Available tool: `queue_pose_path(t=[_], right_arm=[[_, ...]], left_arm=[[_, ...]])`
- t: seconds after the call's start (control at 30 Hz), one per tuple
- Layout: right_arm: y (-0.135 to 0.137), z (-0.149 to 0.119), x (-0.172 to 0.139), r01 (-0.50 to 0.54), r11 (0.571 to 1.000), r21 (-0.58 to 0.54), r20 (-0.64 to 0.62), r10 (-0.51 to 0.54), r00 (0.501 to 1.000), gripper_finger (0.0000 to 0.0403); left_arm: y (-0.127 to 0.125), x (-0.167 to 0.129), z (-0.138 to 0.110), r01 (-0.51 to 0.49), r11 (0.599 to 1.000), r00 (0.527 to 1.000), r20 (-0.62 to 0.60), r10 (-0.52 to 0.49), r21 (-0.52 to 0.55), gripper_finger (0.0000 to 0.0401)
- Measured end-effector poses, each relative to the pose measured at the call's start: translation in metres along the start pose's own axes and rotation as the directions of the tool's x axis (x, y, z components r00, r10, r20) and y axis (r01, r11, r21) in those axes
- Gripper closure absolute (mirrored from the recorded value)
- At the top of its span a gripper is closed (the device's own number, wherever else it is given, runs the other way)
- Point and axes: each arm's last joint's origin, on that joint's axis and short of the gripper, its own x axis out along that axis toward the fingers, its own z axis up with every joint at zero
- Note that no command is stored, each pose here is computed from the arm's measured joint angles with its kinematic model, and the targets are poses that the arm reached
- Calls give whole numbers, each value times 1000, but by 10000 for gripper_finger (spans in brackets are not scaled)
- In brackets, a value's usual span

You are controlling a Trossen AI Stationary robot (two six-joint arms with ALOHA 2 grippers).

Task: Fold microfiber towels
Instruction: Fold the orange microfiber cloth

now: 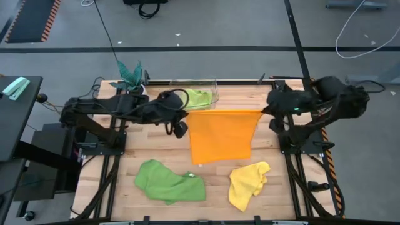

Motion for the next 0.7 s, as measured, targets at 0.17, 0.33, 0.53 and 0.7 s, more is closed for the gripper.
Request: queue_pose_path(t=[0.17,0.33,0.53,0.7], right_arm=[[-1,-14,37,50,999,-8,-151,-50,987,403],[-8,-27,74,114,993,-11,-225,-113,968,403],[-20,-35,118,132,991,-8,-266,-129,955,403],[-31,-47,154,95,995,4,-292,-90,952,403]], left_arm=[[-2,31,-11,-28,998,994,-108,34,57,396],[1,61,-16,-80,991,977,-190,99,108,396],[12,97,-20,-116,979,949,-273,159,168,396],[18,123,-25,-90,978,923,-353,152,186,396]])
